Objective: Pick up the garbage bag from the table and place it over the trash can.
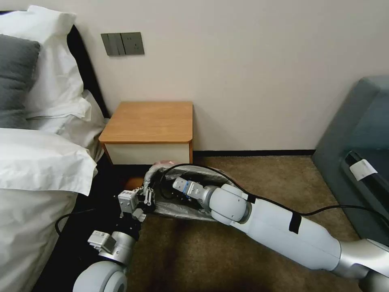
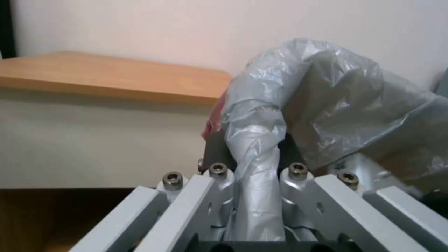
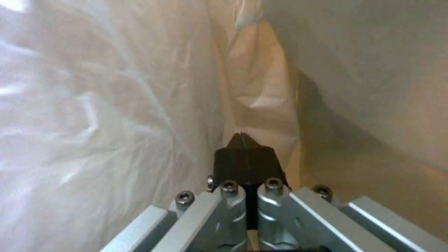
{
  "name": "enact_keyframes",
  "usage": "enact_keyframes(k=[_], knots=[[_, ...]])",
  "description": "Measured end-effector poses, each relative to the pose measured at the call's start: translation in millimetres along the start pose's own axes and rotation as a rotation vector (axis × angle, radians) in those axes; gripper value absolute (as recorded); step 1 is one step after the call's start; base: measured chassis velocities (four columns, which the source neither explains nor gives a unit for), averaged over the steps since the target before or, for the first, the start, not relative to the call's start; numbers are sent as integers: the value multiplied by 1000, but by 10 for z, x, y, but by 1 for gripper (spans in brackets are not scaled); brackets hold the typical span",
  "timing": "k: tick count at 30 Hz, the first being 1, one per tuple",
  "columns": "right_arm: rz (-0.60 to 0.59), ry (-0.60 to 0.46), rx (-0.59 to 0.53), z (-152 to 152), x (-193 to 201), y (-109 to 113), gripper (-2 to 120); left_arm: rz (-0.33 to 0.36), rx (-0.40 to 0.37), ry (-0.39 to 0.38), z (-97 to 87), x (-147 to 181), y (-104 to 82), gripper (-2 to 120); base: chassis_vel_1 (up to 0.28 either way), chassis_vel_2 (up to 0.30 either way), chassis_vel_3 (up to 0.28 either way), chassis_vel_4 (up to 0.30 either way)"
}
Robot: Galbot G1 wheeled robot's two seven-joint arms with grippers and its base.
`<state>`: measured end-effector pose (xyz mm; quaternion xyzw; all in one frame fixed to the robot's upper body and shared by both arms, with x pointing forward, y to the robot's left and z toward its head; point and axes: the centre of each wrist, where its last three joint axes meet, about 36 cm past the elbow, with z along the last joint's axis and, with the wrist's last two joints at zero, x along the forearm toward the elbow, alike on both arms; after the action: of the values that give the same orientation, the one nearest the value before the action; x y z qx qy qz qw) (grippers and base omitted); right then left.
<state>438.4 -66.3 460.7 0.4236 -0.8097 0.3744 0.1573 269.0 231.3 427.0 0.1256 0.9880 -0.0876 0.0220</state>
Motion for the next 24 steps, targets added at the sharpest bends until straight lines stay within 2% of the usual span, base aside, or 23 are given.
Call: enact_keyframes(k=[10, 18, 24], knots=[[-60, -46, 84, -53, 221, -76, 0, -28, 0, 26, 17, -6, 66, 7, 0, 0, 0, 0], [-75, -78, 88, -91, 414, -91, 0, -57, 10, 43, 38, -10, 119, 7, 0, 0, 0, 0], [-75, -110, 78, -86, 667, -194, 0, -87, 22, 60, 65, -8, 179, 7, 0, 0, 0, 0]])
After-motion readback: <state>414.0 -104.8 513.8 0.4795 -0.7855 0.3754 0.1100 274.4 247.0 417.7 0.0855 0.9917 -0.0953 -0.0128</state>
